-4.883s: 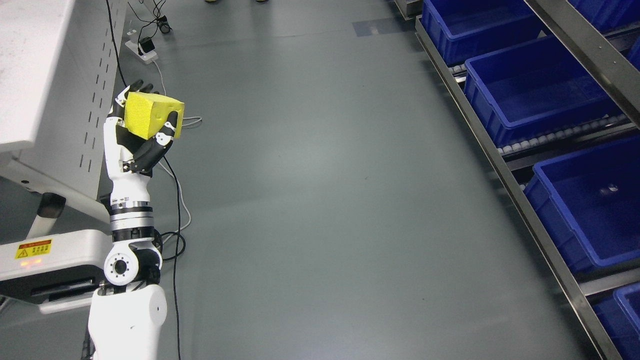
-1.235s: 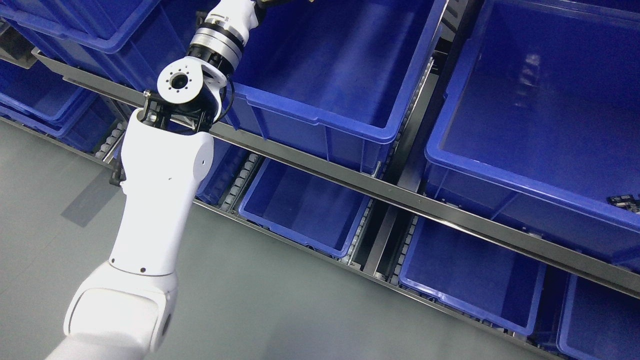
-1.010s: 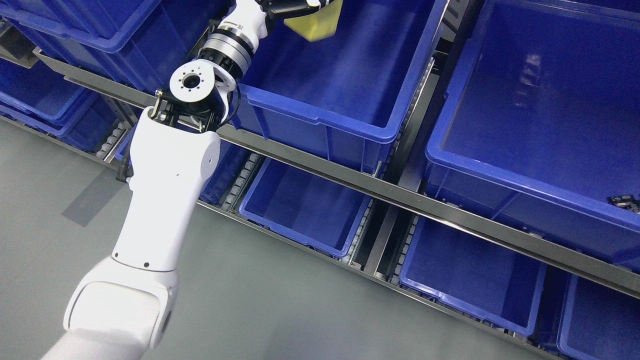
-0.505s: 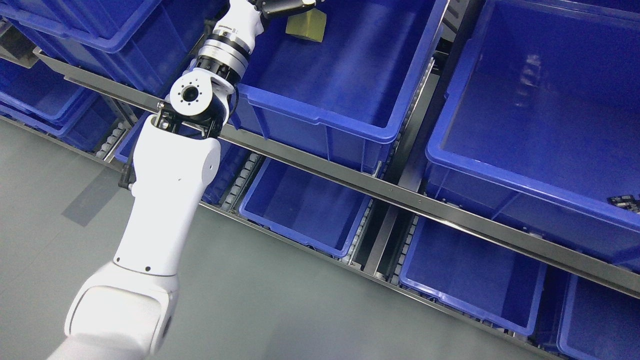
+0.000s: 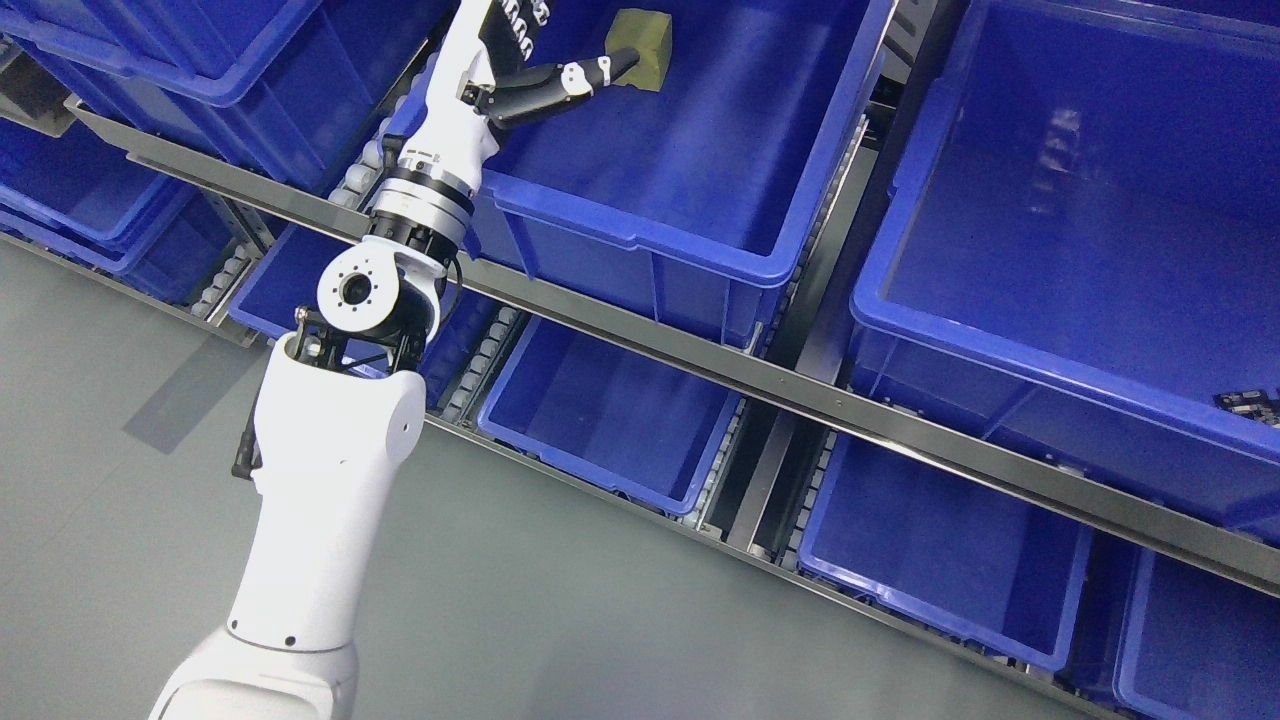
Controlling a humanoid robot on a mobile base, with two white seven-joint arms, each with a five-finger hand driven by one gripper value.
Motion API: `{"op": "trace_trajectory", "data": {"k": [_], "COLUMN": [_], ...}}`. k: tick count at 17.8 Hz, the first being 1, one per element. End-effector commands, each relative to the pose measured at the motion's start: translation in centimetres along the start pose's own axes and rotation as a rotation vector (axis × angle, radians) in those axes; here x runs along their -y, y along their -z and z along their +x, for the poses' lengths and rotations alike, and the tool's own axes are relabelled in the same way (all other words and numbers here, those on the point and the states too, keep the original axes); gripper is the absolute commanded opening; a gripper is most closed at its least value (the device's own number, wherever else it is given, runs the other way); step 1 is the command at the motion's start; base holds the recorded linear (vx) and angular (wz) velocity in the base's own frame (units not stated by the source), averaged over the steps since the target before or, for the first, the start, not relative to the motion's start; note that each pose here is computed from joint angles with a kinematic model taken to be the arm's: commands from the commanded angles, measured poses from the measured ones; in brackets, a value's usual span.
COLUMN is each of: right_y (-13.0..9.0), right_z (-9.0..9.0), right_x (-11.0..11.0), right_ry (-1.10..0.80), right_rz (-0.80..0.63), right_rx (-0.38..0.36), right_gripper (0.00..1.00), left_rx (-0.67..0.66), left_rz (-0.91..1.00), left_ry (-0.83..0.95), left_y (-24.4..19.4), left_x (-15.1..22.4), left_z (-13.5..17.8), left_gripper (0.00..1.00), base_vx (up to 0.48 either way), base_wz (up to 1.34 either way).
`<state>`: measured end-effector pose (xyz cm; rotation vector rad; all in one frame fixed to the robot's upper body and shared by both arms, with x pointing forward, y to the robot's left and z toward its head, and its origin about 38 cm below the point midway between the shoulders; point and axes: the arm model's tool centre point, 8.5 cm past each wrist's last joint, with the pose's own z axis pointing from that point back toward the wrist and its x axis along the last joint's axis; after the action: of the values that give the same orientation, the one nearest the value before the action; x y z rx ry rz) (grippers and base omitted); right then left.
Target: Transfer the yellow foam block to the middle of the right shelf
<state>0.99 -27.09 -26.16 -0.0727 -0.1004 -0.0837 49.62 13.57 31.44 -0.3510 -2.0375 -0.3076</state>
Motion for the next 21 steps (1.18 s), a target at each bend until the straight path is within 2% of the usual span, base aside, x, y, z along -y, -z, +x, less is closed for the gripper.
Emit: {"op": "trace_trajectory", "data": {"k": [1,7,21], "right_y": [0.1,0.1,0.1], "right_z": [0.9,0.9,0.8], "right_x": [1.1,1.1,1.1], "right_ry": [-0.002,-0.002,-0.002], "right_rz": [-0.017,-0.017,-0.017], "right_rx": [0.023,0.023,0.021], "right_gripper": [1.0,1.0,1.0], "left_rx": [0.112,0.085,0.086], "left_rz": [0.012,0.028,0.054], "left_ry": [0.013,0.003,0.003], "left_y": [-2.7,-3.7,-4.1], "left_x": [-0.3,-0.5,-1.6], "left_z": [3.7,2.5,2.5], "left_gripper": [1.0,1.0,1.0], "base_vx": [0.0,0.0,-0.001], "base_wz": [0.0,0.0,0.0]}}
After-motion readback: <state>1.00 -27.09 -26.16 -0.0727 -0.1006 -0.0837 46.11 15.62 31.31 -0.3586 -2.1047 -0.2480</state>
